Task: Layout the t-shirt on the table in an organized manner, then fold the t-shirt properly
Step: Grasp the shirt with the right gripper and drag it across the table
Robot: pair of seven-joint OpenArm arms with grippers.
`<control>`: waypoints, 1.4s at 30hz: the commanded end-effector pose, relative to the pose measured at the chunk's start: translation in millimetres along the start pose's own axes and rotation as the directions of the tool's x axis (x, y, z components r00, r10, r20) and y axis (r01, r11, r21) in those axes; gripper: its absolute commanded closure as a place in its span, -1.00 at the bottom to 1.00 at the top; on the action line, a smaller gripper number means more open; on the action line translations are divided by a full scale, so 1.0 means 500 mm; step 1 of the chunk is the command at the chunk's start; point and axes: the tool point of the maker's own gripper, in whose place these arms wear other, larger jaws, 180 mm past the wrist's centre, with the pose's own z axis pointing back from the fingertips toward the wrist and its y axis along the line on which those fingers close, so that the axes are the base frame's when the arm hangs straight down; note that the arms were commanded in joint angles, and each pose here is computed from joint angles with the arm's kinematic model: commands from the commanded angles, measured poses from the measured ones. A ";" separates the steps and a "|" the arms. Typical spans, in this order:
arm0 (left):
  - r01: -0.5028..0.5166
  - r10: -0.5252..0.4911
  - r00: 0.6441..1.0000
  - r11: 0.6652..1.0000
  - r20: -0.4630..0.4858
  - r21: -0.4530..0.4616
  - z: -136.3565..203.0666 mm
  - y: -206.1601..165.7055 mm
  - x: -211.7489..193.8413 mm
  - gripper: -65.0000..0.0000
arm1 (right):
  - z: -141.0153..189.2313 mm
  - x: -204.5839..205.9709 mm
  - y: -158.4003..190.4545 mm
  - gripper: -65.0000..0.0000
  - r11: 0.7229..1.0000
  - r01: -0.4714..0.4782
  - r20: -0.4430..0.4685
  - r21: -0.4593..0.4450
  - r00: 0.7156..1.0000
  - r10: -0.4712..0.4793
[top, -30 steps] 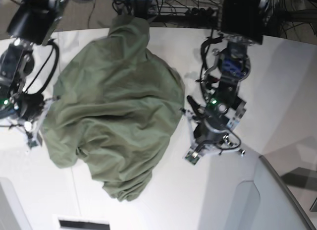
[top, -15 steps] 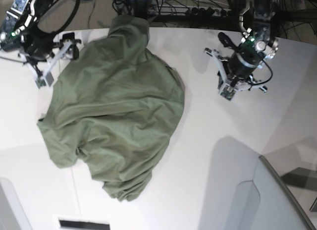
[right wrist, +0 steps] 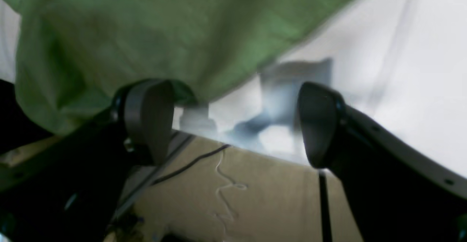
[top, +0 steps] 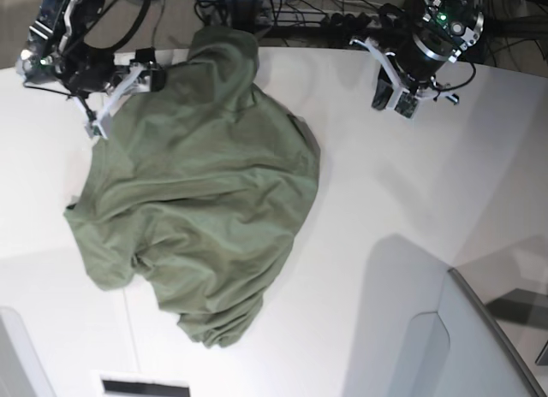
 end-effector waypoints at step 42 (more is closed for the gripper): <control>-0.003 0.009 0.999 0.991 0.047 -0.133 -0.109 -0.071 0.031 1.00 | 0.237 0.397 -0.108 1.00 0.957 -0.070 0.235 -0.283 0.962 0.139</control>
